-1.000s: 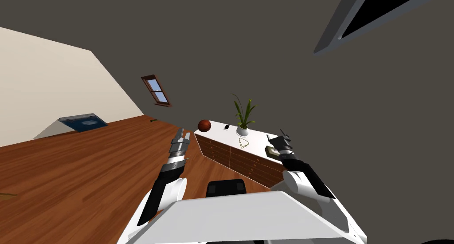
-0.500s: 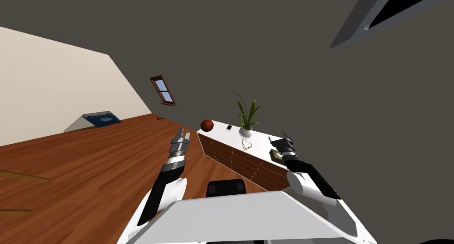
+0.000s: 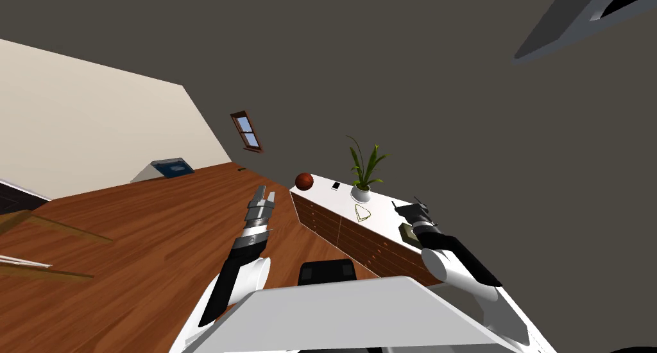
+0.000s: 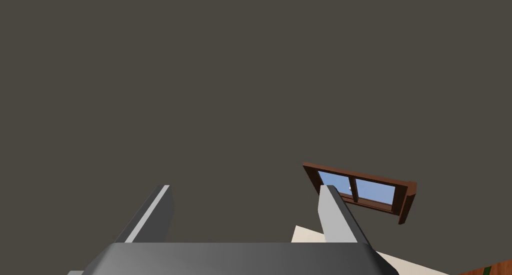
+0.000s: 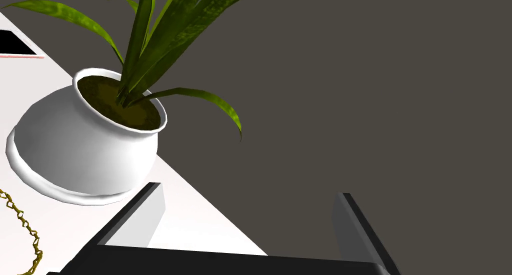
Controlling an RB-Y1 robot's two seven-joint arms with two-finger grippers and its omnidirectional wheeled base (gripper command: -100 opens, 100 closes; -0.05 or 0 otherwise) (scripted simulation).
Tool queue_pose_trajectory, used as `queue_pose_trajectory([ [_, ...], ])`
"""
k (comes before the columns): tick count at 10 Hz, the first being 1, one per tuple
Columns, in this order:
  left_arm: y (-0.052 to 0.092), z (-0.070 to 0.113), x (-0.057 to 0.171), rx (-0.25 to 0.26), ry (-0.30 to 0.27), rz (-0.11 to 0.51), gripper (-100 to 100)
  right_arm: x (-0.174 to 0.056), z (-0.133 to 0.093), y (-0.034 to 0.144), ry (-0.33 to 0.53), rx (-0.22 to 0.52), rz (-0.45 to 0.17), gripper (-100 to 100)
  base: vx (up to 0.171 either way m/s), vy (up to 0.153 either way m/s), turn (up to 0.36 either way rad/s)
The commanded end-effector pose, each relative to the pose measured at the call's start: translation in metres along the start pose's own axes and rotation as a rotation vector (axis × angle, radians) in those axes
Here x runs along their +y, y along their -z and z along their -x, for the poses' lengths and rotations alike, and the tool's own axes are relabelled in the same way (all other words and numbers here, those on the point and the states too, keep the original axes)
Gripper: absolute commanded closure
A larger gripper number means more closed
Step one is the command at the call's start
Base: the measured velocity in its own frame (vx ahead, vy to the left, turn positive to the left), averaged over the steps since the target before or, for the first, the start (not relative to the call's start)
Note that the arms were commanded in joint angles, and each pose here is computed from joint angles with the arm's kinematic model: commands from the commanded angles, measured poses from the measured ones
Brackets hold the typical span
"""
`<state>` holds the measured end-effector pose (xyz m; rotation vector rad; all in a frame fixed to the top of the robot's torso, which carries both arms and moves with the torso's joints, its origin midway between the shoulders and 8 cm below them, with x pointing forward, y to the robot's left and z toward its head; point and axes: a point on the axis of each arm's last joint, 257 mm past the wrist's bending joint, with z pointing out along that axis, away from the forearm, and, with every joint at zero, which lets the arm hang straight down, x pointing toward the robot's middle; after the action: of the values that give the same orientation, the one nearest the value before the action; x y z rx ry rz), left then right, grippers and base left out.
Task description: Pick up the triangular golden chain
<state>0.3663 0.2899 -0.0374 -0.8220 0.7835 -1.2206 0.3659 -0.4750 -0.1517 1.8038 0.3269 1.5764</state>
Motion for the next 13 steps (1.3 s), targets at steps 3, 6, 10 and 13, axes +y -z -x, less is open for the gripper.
queue_pose_trajectory([
  [3, 0.0, 0.0, 0.0, 0.0, 0.0, 0.0, 0, -0.001, 0.024, 0.0, -0.114, -0.065, -0.025, -100, 0.019, 0.013, 0.075],
  [6, 0.0, 0.0, 0.0, 0.0, 0.0, 0.0, 0, 0.0, 0.045, 0.001, -0.196, -0.121, -0.04, -100, 0.031, 0.012, 0.072],
  [10, 0.0, 0.0, 0.0, 0.0, 0.0, 0.0, 0, 0.001, 0.086, 0.003, -0.359, -0.238, -0.064, -100, 0.031, 0.014, 0.106],
  [13, 0.0, 0.0, 0.0, 0.0, 0.0, 0.0, 0, 0.001, 0.107, 0.006, -0.446, -0.299, -0.071, -100, 0.03, 0.013, 0.063],
])
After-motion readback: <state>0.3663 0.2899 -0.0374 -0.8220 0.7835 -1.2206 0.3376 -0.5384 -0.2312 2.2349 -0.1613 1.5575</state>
